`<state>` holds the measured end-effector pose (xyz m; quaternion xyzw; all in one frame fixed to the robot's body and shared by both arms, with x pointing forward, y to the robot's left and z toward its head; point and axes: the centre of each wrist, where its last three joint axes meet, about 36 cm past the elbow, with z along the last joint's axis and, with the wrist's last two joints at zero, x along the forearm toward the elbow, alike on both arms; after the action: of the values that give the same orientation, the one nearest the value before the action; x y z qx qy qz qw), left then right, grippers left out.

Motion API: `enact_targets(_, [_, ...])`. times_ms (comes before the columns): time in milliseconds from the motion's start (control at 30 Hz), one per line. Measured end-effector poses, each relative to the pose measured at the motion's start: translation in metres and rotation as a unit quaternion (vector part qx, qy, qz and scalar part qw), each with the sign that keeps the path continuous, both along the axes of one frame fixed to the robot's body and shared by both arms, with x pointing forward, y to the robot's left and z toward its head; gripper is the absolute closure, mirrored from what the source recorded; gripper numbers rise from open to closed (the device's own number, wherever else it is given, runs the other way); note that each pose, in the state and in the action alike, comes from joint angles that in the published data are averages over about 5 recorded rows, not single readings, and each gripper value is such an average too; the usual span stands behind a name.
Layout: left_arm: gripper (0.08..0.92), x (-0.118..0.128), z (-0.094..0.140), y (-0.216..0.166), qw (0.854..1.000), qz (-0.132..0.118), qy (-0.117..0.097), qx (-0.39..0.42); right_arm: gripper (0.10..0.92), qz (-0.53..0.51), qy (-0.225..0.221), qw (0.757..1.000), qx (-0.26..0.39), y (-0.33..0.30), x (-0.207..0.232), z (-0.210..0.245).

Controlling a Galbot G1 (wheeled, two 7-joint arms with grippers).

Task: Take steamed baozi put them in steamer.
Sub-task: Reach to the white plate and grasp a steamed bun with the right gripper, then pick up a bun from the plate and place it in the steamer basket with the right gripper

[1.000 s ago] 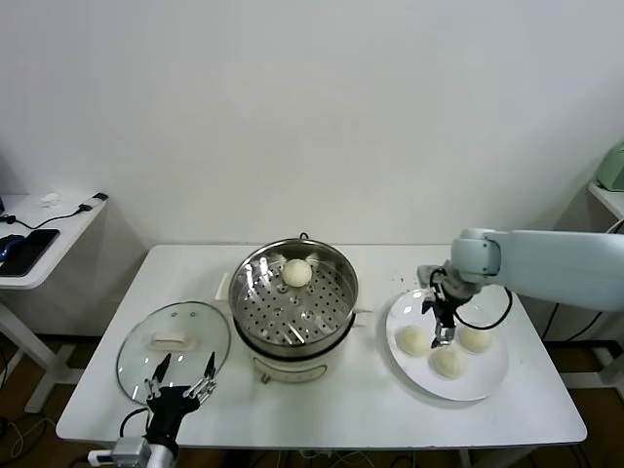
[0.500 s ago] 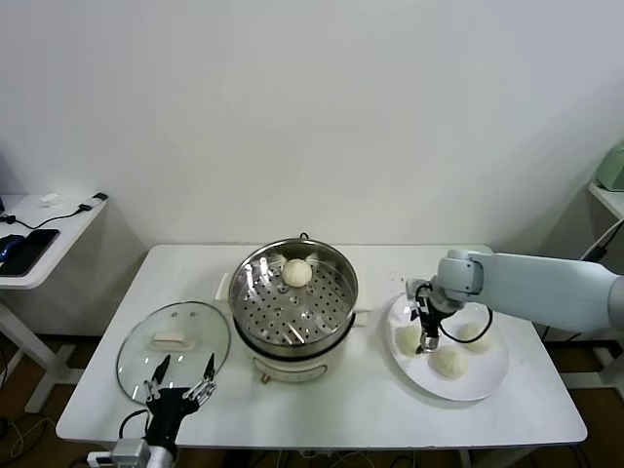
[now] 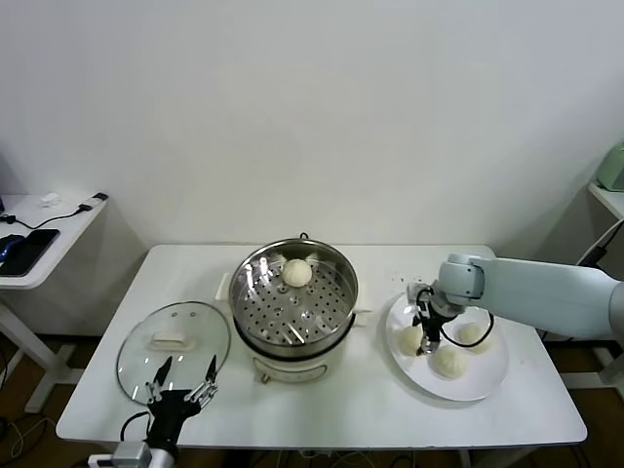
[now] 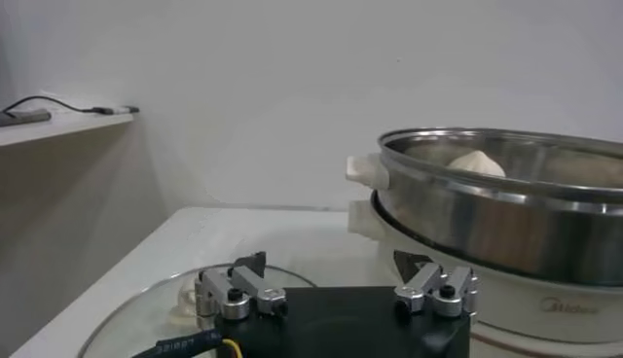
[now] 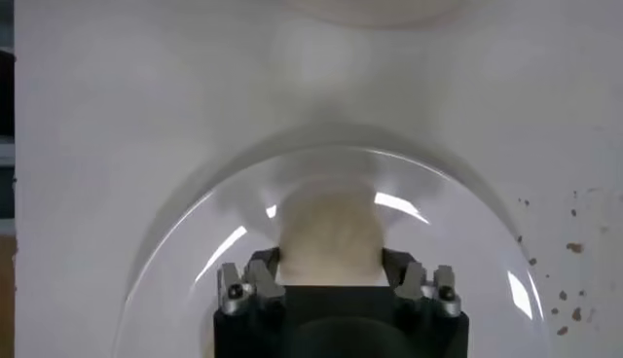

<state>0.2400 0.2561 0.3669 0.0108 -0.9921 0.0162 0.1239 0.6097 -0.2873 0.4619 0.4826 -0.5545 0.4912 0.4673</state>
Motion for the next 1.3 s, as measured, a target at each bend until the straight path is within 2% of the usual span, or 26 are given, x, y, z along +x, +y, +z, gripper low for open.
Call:
enact_targets(267, [0.177, 0.0, 0.005, -0.002, 1.0, -0.002, -0.004, -0.001, 0.394, 0.018, -0.007, 1.0, 0.004, 0.005, 0.01, 0.048])
enact_targets(567, [0.177, 0.003, 0.009, -0.003, 1.0, -0.008, -0.009, 0.002, 0.394, 0.026, -0.047, 0.998, 0.032, 0.035, 0.035, 0.188])
enact_targets(700, [0.177, 0.005, 0.012, -0.005, 1.0, -0.013, -0.013, 0.0, 0.394, 0.038, -0.064, 0.996, 0.052, 0.075, 0.035, 0.245])
enact_targets(833, [0.177, 0.007, 0.015, -0.006, 1.0, -0.015, -0.016, 0.0, 0.394, 0.055, -0.069, 0.994, 0.07, 0.128, 0.026, 0.281])
enact_targets(1033, [0.177, 0.009, 0.019, -0.006, 1.0, -0.017, -0.02, -0.002, 0.394, 0.077, -0.066, 0.992, 0.077, 0.204, 0.012, 0.29])
enact_targets(1300, [0.177, 0.01, 0.02, -0.006, 1.0, -0.017, -0.02, -0.004, 0.394, 0.095, -0.052, 0.992, 0.061, 0.274, 0.01, 0.243])
